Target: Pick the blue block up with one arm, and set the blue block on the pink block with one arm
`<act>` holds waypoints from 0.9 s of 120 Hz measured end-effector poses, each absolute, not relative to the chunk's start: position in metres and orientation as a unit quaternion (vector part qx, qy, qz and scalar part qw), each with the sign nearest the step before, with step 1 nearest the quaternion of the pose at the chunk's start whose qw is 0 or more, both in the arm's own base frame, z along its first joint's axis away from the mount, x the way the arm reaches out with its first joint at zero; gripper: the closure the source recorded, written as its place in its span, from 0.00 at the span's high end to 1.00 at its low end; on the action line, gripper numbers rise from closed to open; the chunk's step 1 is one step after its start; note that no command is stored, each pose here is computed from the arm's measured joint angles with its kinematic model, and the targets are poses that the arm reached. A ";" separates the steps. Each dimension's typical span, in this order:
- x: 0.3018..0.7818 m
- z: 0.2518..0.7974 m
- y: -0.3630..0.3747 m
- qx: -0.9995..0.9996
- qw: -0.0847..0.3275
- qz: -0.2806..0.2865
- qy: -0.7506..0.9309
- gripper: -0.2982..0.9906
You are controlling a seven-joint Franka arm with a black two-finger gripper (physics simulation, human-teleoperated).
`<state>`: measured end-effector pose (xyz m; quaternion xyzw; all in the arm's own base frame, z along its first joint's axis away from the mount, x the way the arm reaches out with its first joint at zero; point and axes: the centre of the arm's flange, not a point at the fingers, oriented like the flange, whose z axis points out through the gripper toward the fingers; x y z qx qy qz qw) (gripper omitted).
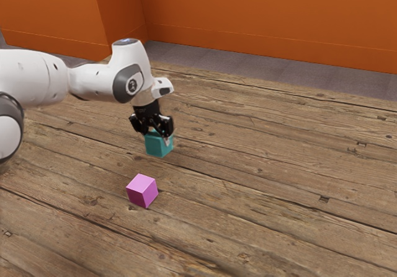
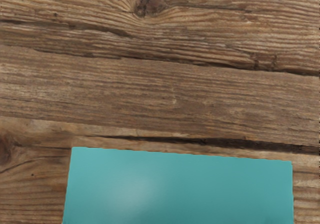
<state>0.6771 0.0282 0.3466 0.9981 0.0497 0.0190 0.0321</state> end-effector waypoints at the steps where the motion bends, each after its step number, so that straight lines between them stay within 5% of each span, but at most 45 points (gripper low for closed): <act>1: 0.675 0.347 0.027 0.998 0.032 0.018 0.049 0.45; 48: 0.598 0.363 0.027 0.998 0.023 -0.003 0.064 0.46; 108: 0.570 0.352 0.016 0.997 0.018 -0.018 0.067 0.45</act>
